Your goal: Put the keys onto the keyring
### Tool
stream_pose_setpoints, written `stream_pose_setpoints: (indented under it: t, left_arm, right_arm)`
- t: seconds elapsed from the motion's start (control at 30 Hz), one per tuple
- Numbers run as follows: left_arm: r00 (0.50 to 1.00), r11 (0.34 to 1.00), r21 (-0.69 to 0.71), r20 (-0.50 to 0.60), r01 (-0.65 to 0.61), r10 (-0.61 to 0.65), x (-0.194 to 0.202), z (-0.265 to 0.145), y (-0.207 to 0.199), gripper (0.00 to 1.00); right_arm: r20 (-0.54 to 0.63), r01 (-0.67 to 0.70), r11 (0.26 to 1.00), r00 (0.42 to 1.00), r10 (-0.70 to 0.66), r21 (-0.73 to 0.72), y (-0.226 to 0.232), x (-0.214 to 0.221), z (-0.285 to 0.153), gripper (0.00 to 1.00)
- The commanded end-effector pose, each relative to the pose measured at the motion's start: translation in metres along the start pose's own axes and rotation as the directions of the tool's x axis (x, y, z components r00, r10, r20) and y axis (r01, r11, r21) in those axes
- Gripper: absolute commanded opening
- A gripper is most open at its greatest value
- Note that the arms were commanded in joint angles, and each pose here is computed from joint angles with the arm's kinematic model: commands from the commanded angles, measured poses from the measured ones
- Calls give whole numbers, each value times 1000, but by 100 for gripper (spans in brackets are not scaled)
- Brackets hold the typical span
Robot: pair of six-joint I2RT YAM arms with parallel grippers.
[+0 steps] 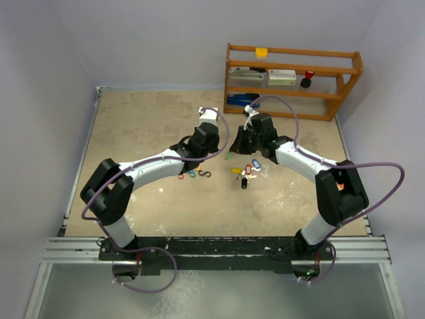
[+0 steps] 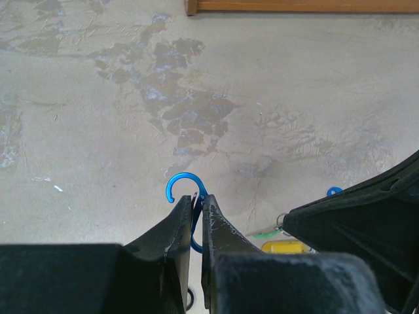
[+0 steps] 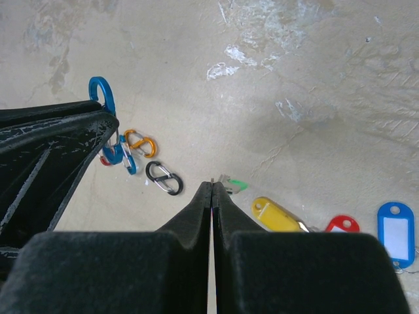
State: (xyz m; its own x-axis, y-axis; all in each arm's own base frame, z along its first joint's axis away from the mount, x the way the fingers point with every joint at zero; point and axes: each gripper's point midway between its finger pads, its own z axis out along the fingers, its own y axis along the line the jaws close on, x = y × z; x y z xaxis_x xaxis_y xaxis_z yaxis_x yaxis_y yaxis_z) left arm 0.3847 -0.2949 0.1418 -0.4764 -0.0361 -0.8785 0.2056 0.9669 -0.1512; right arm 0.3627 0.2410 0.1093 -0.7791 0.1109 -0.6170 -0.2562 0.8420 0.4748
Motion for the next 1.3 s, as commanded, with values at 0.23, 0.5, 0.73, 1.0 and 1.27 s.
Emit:
stream_pose_setpoints:
  t: [0.23,0.5,0.73,1.0,1.27]
  left_arm:
    - [998,999,29,50,27,-28,-22,-2,-11,0]
    - [999,999,47,35,25,-27,-18,2,-16,0]
    - [999,997,69,26,34,-35,-16,4,-23,0]
    - [999,996,78,21,37,-39,-17,5,-28,0]
    - [999,996,87,19,34,-36,-18,5,-31,0]
  right_arm:
    - [59,48,998,997,-45,-42,14,-17,-5,0]
    - [79,103,994,992,-99,-45,15,-23,-4,0]
    - [114,157,986,982,-151,-47,19,-28,-1,0]
    - [172,208,976,966,-194,-67,29,-32,3,0]
    - [173,238,967,960,-220,-94,38,-28,7,0]
